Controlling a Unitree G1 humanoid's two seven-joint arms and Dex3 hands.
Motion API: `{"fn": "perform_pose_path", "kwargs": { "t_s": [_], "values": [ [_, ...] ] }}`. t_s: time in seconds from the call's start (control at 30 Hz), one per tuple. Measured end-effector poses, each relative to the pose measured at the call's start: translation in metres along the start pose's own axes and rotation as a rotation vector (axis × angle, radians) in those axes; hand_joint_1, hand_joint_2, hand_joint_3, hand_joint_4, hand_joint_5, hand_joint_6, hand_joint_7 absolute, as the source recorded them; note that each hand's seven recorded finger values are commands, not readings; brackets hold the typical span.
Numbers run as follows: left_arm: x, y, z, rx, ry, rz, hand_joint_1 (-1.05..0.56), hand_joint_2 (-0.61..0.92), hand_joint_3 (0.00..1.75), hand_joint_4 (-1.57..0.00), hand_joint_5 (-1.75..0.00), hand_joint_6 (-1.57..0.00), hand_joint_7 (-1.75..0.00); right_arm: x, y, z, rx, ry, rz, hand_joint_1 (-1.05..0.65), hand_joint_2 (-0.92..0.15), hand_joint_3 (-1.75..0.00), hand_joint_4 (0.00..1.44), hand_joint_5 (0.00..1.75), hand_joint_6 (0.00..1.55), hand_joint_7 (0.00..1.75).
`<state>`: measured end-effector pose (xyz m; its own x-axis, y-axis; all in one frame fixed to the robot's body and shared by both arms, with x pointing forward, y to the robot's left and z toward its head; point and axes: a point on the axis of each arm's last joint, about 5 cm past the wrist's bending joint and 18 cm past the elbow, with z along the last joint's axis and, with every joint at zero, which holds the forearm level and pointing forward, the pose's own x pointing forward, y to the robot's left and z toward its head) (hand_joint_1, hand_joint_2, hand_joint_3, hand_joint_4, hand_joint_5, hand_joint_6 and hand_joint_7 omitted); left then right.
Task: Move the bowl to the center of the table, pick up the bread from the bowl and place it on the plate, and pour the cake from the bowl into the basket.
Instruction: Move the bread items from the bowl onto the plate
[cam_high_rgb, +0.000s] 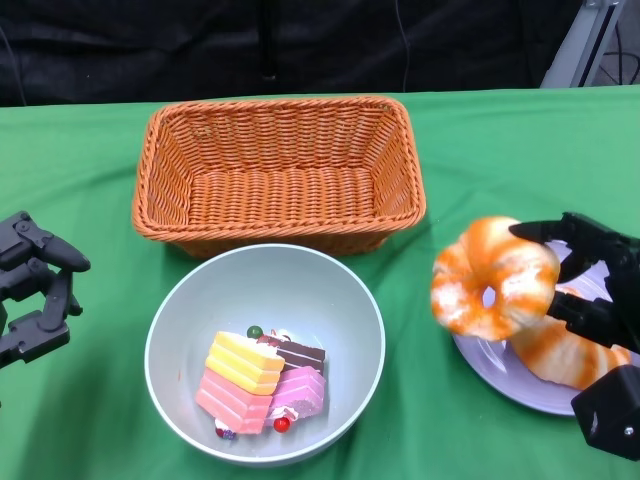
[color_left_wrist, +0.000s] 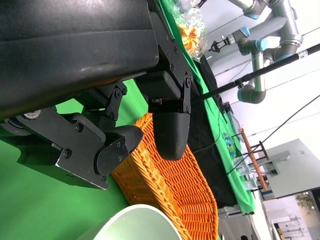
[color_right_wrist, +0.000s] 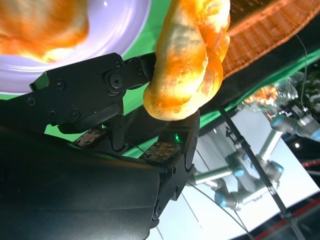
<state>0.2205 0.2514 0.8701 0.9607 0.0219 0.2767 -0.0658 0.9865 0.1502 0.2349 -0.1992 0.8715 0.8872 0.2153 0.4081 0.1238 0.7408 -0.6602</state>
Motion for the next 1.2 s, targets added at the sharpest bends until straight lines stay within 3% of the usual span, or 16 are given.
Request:
{"fn": "perform_pose_path", "kwargs": {
  "t_s": [1.2],
  "values": [
    [0.001,0.003,-0.002,0.002,0.008,0.013,0.07,0.63,1.06,-0.77,-1.67,-0.70,-1.42,-0.010,0.004,-0.017,-0.066,0.113,0.020,-0.08,-0.89,0.00,0.76,1.17,1.00,0.40]
  ]
}}
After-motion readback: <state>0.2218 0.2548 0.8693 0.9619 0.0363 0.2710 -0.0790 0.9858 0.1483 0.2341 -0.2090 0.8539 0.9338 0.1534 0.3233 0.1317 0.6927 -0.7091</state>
